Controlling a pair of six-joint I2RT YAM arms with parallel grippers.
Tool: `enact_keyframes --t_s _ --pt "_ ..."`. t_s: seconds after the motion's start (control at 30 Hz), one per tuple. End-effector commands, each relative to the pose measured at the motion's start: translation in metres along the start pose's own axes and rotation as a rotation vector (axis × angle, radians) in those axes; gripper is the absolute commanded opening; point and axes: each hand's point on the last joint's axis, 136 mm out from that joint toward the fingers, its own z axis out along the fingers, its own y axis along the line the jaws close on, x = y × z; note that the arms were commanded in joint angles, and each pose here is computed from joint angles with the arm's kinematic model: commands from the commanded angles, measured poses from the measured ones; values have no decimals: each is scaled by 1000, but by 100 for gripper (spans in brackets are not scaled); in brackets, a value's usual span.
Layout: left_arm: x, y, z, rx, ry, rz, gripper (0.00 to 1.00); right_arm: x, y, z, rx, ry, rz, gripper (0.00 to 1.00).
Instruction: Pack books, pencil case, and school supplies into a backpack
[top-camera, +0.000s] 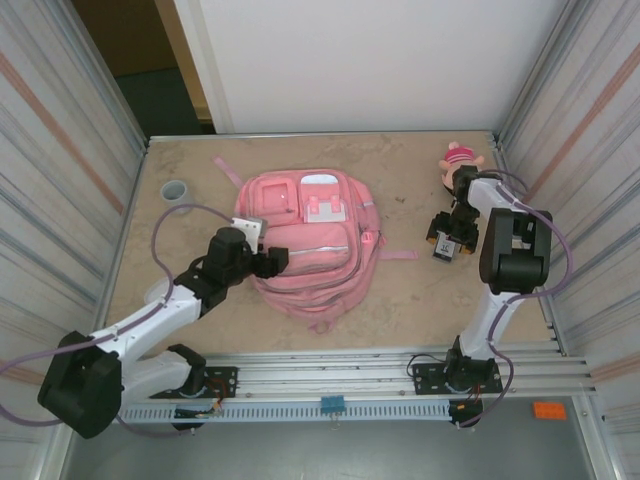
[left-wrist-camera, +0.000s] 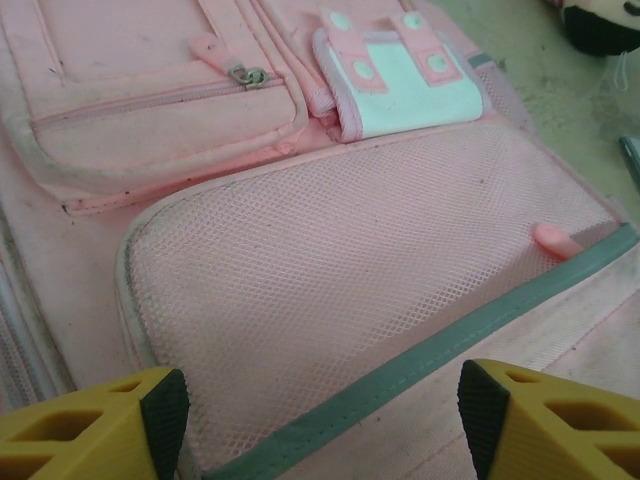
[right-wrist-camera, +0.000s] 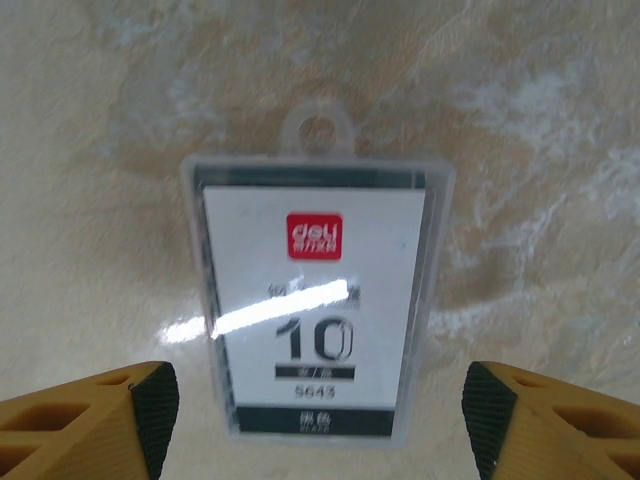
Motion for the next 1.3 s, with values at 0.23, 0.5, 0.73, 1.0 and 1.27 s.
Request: enact_keyframes --t_s 0.23,0.5,0.73,1.0,1.27 --pt "-31 -13 3 46 -56 17 74 -7 -4 37 28 44 -17 63" --pt "-29 -9 -2 28 -55 22 74 -9 0 22 -13 -15 -4 50" --pt "-34 -15 -6 49 -56 74 74 -5 7 -44 -110 -177 19 48" --pt "-56 -62 -25 248 -54 484 74 47 47 -127 -559 -471 32 45" --pt "-1 -105 -23 468 122 983 74 101 75 -180 -900 -653 -48 45"
